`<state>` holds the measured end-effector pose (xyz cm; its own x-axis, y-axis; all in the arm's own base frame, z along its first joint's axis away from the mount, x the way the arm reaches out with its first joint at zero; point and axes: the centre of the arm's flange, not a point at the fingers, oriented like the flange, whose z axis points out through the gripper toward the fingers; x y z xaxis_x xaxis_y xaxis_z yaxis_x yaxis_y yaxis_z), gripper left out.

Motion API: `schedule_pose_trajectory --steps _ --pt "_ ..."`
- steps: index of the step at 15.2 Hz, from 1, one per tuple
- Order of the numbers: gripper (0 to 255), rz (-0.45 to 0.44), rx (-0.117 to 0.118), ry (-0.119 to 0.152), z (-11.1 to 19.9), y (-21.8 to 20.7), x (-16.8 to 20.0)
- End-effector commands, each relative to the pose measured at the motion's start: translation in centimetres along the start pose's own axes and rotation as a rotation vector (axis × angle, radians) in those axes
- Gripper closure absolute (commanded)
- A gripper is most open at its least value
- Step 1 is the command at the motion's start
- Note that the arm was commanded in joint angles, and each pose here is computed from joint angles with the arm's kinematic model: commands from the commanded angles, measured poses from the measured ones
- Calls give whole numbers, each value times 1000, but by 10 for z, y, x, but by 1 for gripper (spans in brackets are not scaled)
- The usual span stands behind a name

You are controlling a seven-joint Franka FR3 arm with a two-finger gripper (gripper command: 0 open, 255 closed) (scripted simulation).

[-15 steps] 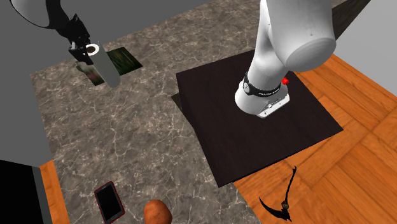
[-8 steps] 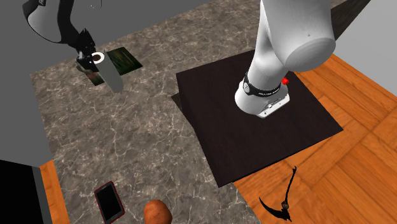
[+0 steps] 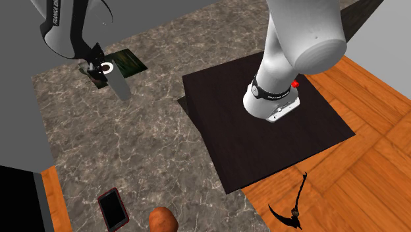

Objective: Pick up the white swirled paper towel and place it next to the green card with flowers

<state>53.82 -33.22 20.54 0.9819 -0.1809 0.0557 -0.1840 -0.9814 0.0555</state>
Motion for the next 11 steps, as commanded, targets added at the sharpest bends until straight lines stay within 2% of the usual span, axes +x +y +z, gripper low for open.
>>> schedule_pose_trajectory --steps 1,5,11 --pt "255 0 0 0 11 -1 -1" --pt "255 0 0 0 31 -2 -2" --pt "255 0 0 0 31 -2 -2"
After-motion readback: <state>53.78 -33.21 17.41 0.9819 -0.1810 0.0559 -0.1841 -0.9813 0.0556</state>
